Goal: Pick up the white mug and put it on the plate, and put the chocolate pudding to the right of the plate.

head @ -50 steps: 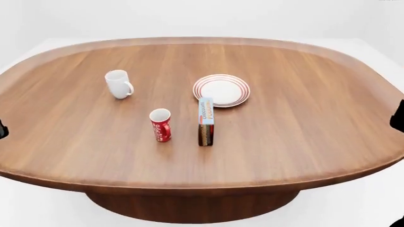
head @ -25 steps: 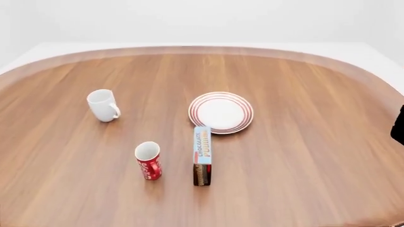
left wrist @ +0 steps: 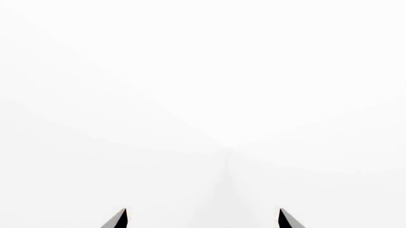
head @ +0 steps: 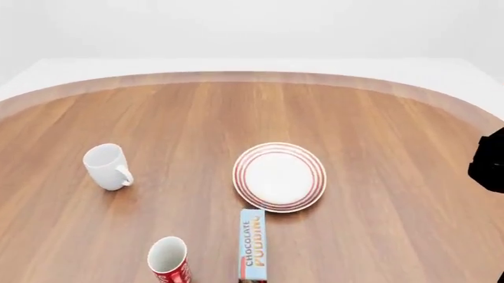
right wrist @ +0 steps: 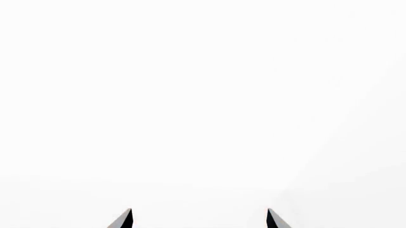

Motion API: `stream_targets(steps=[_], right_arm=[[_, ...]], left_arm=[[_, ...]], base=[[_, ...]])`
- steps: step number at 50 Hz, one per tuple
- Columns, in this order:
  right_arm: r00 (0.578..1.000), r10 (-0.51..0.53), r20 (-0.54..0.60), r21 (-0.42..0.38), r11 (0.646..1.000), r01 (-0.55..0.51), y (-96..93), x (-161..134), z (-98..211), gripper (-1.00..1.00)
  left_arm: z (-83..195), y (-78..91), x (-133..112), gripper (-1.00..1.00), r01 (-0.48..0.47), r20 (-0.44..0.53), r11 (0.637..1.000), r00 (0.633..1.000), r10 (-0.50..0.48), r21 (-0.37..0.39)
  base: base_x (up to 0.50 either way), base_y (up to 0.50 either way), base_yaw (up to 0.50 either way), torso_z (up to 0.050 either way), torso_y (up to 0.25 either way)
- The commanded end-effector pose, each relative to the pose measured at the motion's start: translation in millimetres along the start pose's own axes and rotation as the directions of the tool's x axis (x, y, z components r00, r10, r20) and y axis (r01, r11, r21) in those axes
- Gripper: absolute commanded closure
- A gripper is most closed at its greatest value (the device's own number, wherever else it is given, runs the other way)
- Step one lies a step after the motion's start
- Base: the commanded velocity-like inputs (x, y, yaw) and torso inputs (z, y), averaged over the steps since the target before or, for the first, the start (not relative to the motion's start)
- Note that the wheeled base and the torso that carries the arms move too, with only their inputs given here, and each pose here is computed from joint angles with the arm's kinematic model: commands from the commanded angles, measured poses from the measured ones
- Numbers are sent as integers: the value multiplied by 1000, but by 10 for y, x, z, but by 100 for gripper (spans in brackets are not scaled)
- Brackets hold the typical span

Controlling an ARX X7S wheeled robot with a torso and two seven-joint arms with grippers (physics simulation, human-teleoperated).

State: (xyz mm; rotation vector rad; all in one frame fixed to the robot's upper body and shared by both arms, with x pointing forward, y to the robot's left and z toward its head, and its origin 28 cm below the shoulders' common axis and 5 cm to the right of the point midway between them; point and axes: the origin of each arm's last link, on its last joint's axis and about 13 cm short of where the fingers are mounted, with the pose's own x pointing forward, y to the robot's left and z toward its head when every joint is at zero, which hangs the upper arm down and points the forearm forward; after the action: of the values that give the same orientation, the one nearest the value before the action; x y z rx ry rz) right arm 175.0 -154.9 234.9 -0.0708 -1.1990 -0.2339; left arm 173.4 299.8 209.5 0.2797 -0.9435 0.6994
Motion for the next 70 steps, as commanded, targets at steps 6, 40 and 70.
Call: stream_targets(steps=[6, 40, 70], right_arm=[[1000, 7, 3, -23, 1000, -7, -16, -9, 4, -100], [1000, 4, -6, -40, 999, -4, -14, -18, -17, -100], [1000, -18, -5, -70, 997, 18, -33, -24, -30, -100]], left_arm=[[-27, 23, -9, -100, -3, -2, 1000, 1000, 4, 16], [-34, 9, -23, -100, 4, -5, 1000, 1000, -4, 12], [-89, -53, -67, -100, 89, -38, 996, 995, -88, 24]], base=[[500, 0, 0, 0, 2], [406, 1, 0, 0, 1], [4, 211, 0, 0, 0]])
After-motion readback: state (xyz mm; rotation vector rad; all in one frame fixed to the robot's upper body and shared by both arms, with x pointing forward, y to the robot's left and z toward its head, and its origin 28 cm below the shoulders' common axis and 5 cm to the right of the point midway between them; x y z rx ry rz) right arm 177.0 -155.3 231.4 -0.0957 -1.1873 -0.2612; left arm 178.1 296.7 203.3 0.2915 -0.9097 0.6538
